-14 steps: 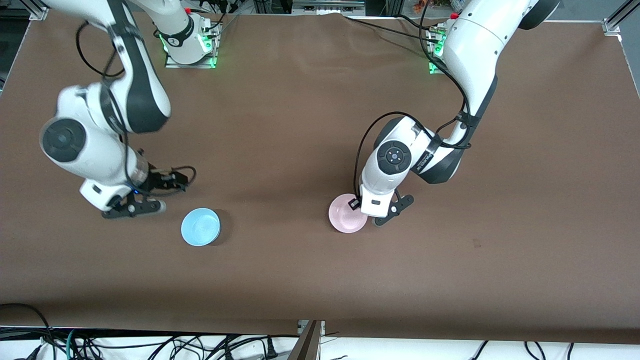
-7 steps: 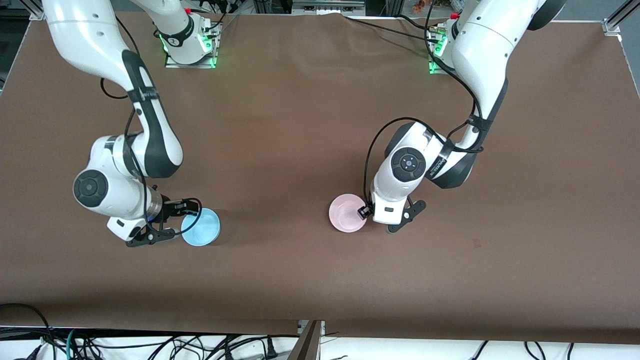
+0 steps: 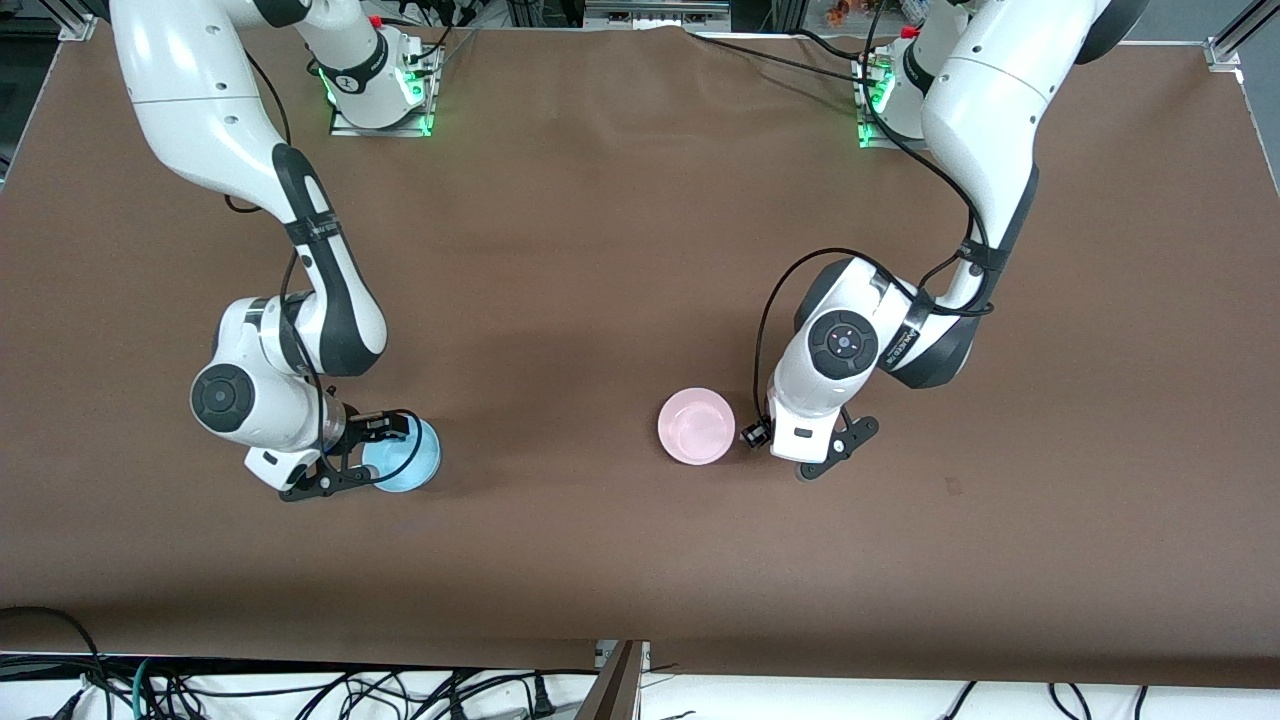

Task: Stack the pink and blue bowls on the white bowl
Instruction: 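Grasp the blue bowl rim while the left gripper withdraws, then carry the blue bowl with the right gripper onto the pink bowl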

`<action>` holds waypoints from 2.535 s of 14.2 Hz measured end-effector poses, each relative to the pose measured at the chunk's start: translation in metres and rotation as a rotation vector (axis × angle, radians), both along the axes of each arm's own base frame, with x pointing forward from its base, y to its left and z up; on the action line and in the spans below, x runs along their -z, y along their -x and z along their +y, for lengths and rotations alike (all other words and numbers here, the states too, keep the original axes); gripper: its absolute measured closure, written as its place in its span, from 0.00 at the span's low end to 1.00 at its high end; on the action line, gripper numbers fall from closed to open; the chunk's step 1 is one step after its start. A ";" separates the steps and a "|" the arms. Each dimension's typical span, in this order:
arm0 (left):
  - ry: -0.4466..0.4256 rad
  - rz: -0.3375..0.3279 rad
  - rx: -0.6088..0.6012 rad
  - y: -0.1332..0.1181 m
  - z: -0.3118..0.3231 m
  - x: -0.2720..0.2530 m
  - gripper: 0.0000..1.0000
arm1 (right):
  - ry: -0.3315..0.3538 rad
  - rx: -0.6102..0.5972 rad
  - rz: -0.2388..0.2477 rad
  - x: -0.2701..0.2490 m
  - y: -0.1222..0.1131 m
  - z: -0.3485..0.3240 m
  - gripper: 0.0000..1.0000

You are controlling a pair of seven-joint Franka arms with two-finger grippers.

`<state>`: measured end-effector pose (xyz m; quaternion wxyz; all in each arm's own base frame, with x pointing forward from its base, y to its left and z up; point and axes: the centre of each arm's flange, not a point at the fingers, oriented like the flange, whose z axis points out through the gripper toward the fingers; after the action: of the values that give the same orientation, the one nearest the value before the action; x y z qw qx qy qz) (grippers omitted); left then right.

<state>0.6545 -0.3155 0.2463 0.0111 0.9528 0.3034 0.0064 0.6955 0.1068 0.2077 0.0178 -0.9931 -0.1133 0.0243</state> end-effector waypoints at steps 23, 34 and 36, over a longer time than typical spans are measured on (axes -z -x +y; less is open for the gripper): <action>0.008 0.140 0.687 0.019 0.365 -0.260 0.04 | -0.256 0.495 0.127 -0.092 0.012 0.202 0.98; 0.006 0.118 0.732 0.022 0.338 -0.273 0.00 | -0.435 0.788 0.045 -0.065 0.066 0.386 0.98; 0.006 0.118 0.731 0.022 0.338 -0.272 0.00 | -0.430 0.784 0.047 -0.062 0.068 0.388 0.98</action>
<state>0.6328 0.0224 0.5186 -0.0020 0.9969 -0.0571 -0.0541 0.6273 0.4951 0.2693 0.2342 -0.9340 0.2695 0.0144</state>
